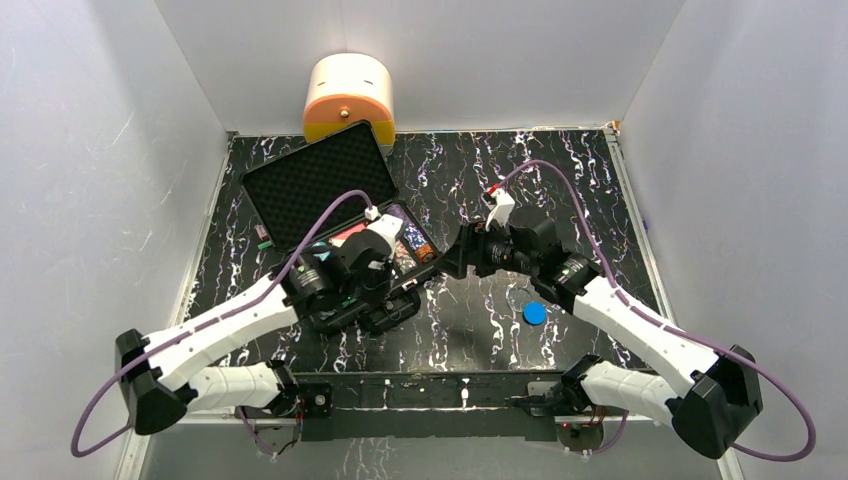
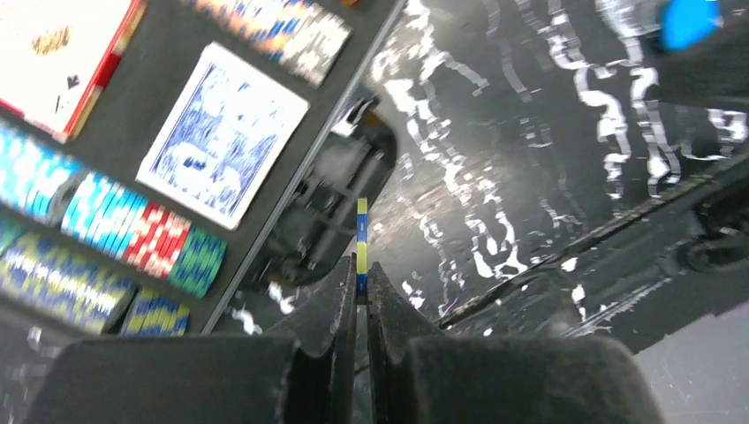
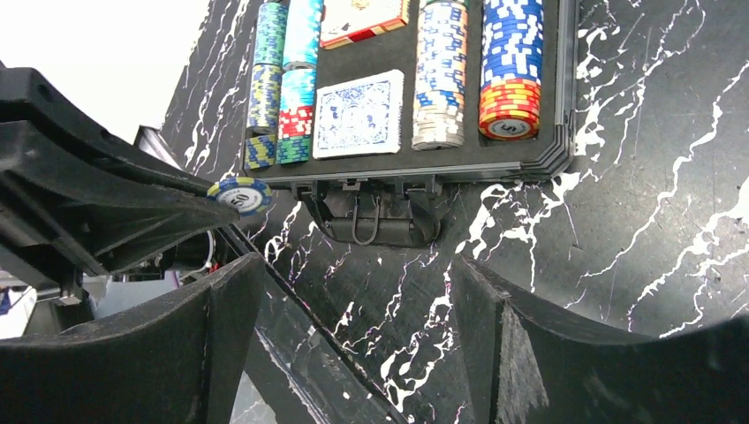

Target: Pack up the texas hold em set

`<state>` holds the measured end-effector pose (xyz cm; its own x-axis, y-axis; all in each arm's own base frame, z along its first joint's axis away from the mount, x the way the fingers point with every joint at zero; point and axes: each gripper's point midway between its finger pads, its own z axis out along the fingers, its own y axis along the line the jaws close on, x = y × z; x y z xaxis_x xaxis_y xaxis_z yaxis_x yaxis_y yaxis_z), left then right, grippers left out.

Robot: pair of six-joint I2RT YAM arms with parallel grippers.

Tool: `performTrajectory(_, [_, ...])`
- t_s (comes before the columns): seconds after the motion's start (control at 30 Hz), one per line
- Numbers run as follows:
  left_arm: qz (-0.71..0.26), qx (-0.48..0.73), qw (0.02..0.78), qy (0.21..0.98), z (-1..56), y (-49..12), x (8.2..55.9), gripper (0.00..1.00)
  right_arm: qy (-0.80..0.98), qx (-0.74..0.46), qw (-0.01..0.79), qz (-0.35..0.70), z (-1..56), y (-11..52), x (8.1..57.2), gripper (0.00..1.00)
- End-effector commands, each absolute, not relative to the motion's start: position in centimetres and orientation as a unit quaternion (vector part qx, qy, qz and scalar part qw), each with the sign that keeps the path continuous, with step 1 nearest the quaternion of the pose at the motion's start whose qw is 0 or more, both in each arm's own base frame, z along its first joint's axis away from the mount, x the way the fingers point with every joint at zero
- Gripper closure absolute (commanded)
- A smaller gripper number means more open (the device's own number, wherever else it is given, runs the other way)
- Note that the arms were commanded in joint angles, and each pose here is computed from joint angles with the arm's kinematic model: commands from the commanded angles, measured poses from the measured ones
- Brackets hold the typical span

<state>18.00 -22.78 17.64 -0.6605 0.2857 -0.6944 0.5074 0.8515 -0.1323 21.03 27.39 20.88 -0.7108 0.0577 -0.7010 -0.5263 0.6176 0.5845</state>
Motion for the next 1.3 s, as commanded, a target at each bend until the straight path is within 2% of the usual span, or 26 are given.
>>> performTrajectory(0.0, [0.009, 0.159, 0.21, 0.965, 14.1, -15.5, 14.6, 1.0, 0.834, -0.118, 0.355, 0.407, 21.3, 27.4, 21.8, 0.16])
performTrajectory(0.17, [0.1, 0.138, 0.139, 0.976, 12.0, -12.4, 13.2, 1.0, 0.841, -0.119, 0.332, 0.411, 20.6, 28.1, 21.8, 0.17])
performTrajectory(0.27, [0.127, 0.116, 0.14, 0.975, 12.8, -11.5, 13.8, 1.0, 0.842, -0.115, 0.328, 0.412, 20.7, 28.3, 22.0, 0.18])
performTrajectory(0.73, [0.105, 0.143, 0.049, 0.983, 10.8, -10.8, 12.6, 1.0, 0.844, -0.083, 0.335, 0.41, 20.9, 27.3, 21.6, 0.18])
performTrajectory(1.27, [0.176, 0.121, 0.036, 0.976, 9.9, -8.5, 14.9, 1.0, 0.849, -0.073, 0.343, 0.394, 21.0, 26.5, 21.8, 0.18])
